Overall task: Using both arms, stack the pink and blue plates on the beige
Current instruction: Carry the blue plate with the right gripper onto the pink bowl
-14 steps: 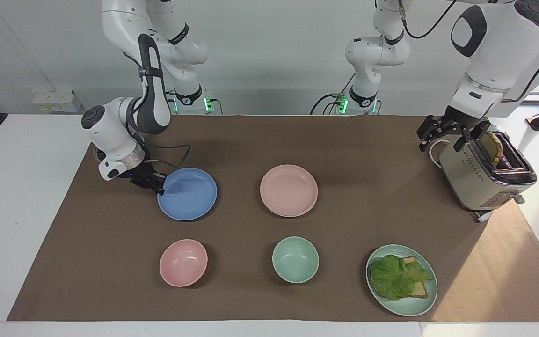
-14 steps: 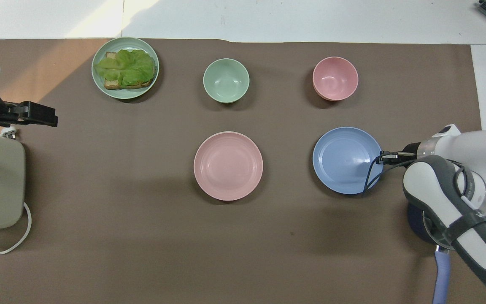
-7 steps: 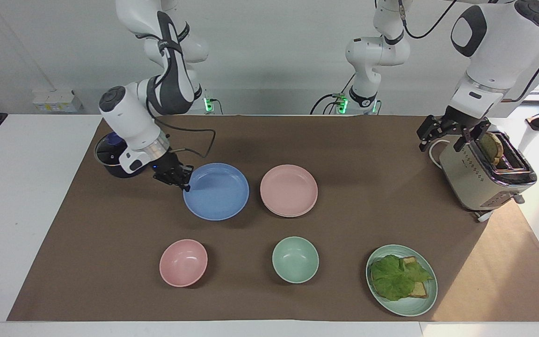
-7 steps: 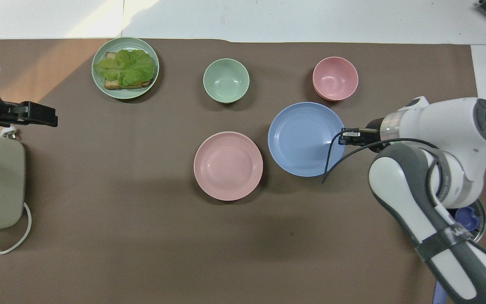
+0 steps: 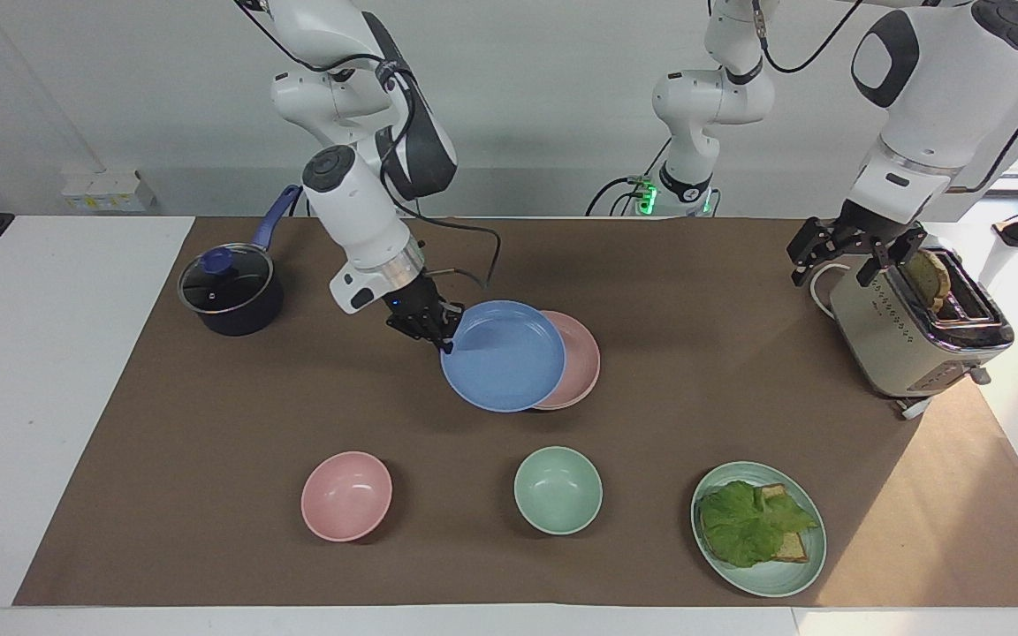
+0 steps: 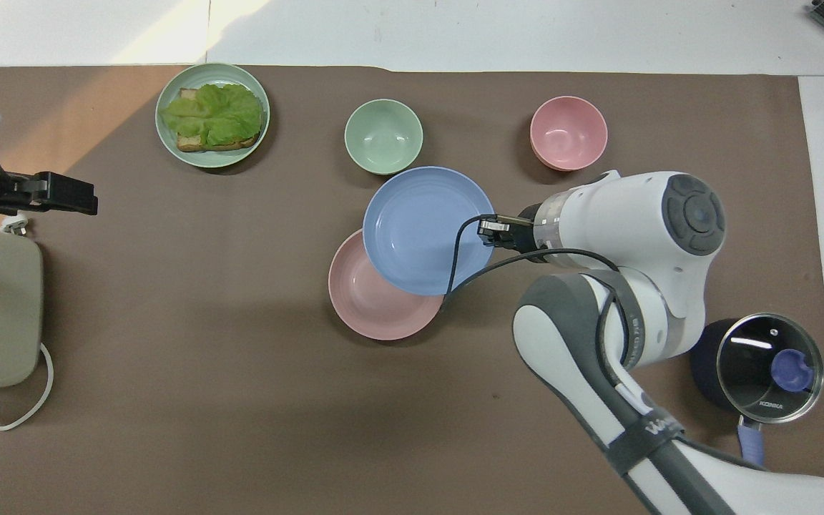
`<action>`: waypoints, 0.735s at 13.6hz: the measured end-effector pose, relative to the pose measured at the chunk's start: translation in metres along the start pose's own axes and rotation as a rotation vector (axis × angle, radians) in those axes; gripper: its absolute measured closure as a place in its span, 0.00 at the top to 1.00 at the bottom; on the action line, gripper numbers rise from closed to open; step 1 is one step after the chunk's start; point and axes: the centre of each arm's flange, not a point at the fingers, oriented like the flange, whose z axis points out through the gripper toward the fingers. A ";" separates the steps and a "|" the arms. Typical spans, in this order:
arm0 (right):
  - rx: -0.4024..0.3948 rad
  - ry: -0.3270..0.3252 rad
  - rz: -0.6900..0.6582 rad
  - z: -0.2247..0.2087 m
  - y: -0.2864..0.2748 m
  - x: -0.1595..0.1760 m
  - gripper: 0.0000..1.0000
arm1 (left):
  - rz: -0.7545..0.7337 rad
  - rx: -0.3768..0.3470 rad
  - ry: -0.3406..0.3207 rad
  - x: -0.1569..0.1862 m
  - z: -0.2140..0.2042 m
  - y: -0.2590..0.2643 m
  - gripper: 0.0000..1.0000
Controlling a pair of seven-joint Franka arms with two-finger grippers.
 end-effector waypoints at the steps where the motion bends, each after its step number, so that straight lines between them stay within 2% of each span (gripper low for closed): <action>1: 0.003 -0.004 0.004 0.010 -0.013 -0.008 0.05 | 0.000 0.000 0.000 0.000 0.000 0.000 1.00; 5: 0.000 -0.023 -0.008 0.041 -0.039 -0.031 0.05 | 0.000 0.000 0.000 0.000 0.000 0.000 1.00; 8: -0.013 -0.002 -0.003 0.068 -0.025 -0.036 0.05 | 0.000 0.000 0.000 0.000 0.000 0.000 1.00; 10: -0.030 -0.016 -0.005 0.083 -0.019 -0.047 0.05 | 0.000 0.000 0.000 0.000 0.000 0.000 1.00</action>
